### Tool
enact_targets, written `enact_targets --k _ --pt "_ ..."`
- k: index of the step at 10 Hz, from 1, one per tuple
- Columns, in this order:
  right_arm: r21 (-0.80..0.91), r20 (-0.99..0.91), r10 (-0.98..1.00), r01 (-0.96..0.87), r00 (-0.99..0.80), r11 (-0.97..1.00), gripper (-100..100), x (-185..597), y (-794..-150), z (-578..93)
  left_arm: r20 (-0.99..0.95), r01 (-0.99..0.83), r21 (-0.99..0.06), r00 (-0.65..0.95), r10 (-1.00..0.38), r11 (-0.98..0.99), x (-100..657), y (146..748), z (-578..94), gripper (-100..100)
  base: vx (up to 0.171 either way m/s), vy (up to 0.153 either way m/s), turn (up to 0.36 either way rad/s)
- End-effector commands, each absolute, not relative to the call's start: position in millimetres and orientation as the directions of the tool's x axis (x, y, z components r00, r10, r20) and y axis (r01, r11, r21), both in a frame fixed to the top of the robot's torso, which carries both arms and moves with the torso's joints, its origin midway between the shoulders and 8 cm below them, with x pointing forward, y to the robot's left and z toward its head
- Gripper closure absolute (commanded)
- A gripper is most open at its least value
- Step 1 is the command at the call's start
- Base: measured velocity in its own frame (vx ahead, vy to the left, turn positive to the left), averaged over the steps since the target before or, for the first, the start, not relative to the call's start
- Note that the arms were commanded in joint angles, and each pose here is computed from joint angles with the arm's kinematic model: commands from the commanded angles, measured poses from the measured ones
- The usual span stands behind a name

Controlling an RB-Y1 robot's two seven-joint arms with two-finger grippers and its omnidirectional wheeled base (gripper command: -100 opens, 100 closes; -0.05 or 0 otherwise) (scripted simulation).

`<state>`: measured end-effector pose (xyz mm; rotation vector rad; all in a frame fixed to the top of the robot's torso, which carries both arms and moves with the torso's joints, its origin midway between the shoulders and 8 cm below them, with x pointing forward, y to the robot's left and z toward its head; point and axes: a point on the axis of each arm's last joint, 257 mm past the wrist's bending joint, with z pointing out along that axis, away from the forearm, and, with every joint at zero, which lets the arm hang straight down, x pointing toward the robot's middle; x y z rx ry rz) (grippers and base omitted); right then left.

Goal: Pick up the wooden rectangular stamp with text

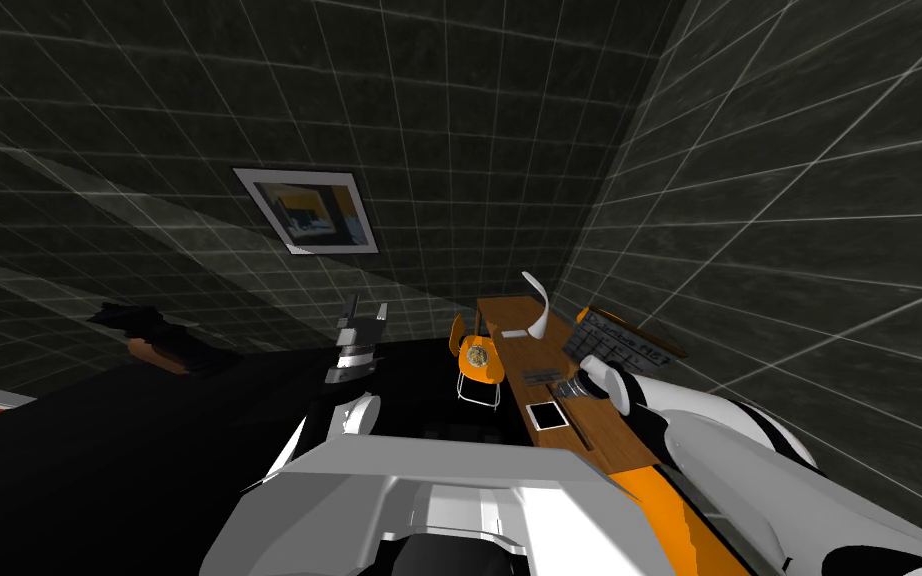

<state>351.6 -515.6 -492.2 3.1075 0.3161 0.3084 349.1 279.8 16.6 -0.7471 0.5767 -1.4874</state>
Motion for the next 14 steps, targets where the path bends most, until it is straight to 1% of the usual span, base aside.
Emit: enact_targets --k 1,3,5,6,7,9,11,12,13,14 --pt "-0.023 0.153 0.170 0.176 0.973 -0.984 -100 331 -504 -507 0.105 0.664 -0.745 0.024 -0.994 -0.062 349 280 17 0 -0.005 0.005 -0.003" --pt "-0.040 0.122 0.154 0.160 0.981 -0.986 -100 311 -506 -515 0.105 0.664 -0.745 0.024 -0.994 -0.062 349 280 17 0 0.000 0.000 0.000" --pt "-0.038 0.125 0.157 0.162 0.980 -0.986 -100 313 -505 -514 0.105 0.664 -0.745 0.024 -0.994 -0.062 349 280 17 0 0.000 0.000 0.000" --pt "-0.039 0.124 0.155 0.161 0.980 -0.986 0 313 -505 -514 0.105 0.664 -0.745 0.024 -0.994 -0.062 349 280 17 0 0.000 0.000 0.000" --pt "-0.040 0.124 0.162 0.168 0.979 -0.985 -100 307 -494 -527 0.105 0.664 -0.745 0.024 -0.994 -0.062 349 280 17 0 0.038 -0.031 -0.041" --pt "-0.041 0.124 0.166 0.173 0.978 -0.984 -100 303 -486 -537 0.104 0.664 -0.745 0.024 -0.994 -0.062 349 280 17 0 0.049 -0.044 -0.024" --pt "-0.023 0.145 0.177 0.182 0.973 -0.983 -100 315 -490 -532 0.104 0.664 -0.745 0.024 -0.994 -0.062 349 280 17 0 0.027 -0.024 -0.004" --pt "-0.041 0.124 0.166 0.173 0.978 -0.984 -100 303 -486 -537 0.105 0.664 -0.745 0.024 -0.994 -0.062 349 280 17 0 0.000 0.000 0.000" --pt "-0.017 0.152 0.180 0.185 0.972 -0.983 -100 318 -492 -530 0.105 0.664 -0.745 0.024 -0.994 -0.062 349 280 17 0 -0.005 0.009 -0.007" --pt "-0.041 0.124 0.166 0.173 0.978 -0.984 -100 303 -486 -537 0.105 0.664 -0.745 0.024 -0.994 -0.062 349 280 17 0 -0.003 0.005 0.002"
